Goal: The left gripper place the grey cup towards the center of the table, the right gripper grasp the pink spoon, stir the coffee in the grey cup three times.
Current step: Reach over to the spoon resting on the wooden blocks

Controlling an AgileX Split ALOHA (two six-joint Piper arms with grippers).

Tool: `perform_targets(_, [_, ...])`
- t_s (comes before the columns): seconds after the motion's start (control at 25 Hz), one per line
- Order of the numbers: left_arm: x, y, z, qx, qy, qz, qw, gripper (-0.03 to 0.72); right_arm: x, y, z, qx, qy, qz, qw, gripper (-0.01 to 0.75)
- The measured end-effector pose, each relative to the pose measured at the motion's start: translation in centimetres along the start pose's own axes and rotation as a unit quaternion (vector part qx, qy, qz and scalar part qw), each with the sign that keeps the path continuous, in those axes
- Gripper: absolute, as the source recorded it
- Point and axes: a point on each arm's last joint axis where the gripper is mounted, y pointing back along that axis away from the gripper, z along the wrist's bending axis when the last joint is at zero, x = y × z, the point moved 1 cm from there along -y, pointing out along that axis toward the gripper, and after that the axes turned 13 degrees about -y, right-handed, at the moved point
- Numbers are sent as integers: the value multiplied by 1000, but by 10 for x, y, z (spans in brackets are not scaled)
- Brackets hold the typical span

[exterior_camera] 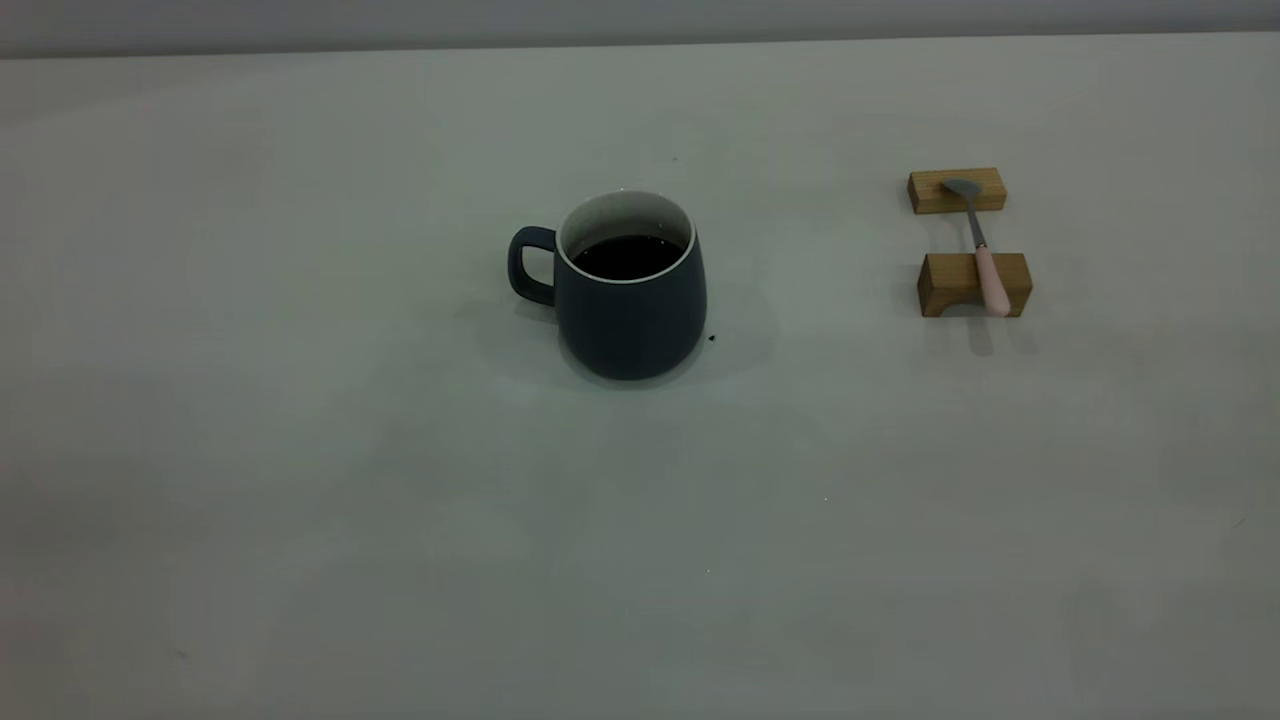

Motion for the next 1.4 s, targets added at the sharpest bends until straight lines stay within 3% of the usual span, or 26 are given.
perform_targets(0.44, [0, 0, 0, 0, 0, 0, 1000, 505, -2, 1, 2, -5, -22, 14, 1000, 243])
perform_targets(0.56, [0, 0, 0, 0, 0, 0, 1000, 505, -14, -1, 4, 0, -29, 39, 999, 296])
perform_targets(0.64, [0, 0, 0, 0, 0, 0, 1000, 505, -29, -6, 7, 4, -36, 53, 998, 370])
perform_targets(0.8, [0, 0, 0, 0, 0, 0, 1000, 505, -66, -45, 10, 28, -46, 120, 991, 536])
perform_targets(0.92, [0, 0, 0, 0, 0, 0, 1000, 505, -89, -84, 13, 41, -49, 171, 983, 611])
perform_targets(1.16, [0, 0, 0, 0, -3, 0, 1000, 505, -109, -172, 19, 31, -43, 260, 964, 631])
perform_targets(1.4, [0, 0, 0, 0, -3, 0, 1000, 505, -90, -262, 40, 17, -5, 329, 944, 632])
